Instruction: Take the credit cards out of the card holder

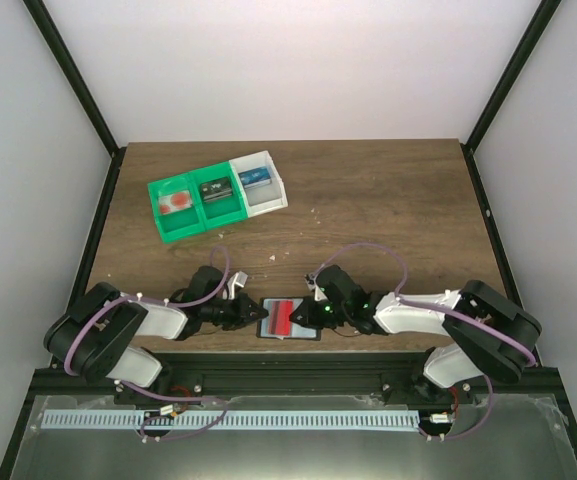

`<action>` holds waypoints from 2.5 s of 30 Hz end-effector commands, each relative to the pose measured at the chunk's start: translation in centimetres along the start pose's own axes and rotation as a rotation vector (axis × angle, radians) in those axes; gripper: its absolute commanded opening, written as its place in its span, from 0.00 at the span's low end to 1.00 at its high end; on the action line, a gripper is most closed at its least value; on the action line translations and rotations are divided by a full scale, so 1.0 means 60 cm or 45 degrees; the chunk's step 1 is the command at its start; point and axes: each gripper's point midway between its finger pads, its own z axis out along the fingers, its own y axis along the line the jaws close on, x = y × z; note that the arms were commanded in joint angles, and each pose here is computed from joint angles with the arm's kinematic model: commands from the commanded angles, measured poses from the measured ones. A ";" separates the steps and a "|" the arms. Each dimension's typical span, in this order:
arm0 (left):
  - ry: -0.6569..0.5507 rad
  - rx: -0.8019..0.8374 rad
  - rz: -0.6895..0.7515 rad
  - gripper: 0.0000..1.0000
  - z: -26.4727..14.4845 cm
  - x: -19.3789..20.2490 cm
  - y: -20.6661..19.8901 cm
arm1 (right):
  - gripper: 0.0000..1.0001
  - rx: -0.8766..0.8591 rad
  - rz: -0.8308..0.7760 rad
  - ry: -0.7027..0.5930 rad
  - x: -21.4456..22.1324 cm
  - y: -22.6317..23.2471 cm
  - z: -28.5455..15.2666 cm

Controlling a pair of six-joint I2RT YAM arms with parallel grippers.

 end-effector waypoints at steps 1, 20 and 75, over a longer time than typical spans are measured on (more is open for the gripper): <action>0.009 -0.110 -0.058 0.09 -0.001 0.013 0.041 | 0.00 -0.008 -0.005 -0.016 -0.002 -0.001 -0.007; -0.029 -0.111 -0.071 0.09 -0.008 0.009 0.037 | 0.00 0.020 -0.035 -0.066 -0.004 -0.010 -0.041; -0.082 0.527 -0.843 0.47 -0.147 -0.008 -0.208 | 0.01 0.192 -1.617 -0.647 -0.028 0.221 -0.098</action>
